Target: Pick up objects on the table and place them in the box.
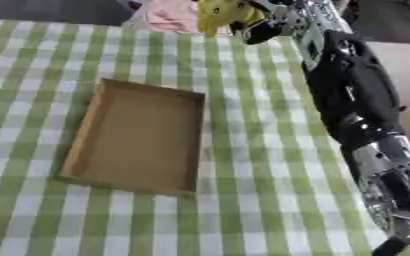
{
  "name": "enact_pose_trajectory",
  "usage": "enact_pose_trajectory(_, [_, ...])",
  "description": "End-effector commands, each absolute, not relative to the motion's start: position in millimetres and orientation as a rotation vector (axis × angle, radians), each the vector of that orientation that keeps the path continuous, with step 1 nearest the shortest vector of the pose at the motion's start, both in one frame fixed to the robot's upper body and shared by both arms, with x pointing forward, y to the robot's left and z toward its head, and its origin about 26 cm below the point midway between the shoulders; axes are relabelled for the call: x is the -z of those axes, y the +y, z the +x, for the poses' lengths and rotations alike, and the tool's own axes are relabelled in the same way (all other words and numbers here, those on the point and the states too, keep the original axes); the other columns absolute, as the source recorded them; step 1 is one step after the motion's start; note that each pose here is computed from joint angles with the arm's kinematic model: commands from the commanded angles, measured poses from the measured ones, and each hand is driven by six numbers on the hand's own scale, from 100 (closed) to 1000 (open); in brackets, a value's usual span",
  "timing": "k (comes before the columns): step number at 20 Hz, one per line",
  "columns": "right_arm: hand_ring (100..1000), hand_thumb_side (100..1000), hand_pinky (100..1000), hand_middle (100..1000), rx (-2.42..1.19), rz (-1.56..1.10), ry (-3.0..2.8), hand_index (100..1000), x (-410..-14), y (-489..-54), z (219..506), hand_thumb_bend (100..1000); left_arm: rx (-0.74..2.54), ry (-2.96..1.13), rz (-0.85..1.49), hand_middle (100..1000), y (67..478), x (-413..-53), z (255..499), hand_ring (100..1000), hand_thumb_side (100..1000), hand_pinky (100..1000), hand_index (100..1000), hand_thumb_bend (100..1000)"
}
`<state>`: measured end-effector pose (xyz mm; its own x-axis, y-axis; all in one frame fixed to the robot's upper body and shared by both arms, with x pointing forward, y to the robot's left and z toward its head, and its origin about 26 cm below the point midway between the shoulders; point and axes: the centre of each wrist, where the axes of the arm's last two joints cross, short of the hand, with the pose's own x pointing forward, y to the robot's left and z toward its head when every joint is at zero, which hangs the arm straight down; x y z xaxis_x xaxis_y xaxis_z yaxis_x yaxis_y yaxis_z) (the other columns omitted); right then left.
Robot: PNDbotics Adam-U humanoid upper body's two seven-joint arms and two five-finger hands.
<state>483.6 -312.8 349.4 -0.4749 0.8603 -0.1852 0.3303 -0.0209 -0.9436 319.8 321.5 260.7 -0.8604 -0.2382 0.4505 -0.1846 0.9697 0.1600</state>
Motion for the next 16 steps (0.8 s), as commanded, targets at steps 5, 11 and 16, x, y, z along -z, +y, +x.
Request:
enact_pose_trajectory(5, [583,167,687,573,-1.614,-1.152,-2.02,795,-384,-283,455,100,0.118,-2.657,0.334,643,323,-267,316,614,759,370,640,100])
enact_pose_trajectory(11, [591,112,689,581,-1.764,-1.042,-2.124,793,-382,-236,431,100,-0.074,-2.659,0.412,650,330,-273,309,619,768,389,649,100])
enact_pose_trajectory(16, [594,129,689,587,-1.782,-1.021,-2.136,795,-383,-226,420,100,-0.104,-2.662,0.438,651,329,-276,306,621,752,405,653,100])
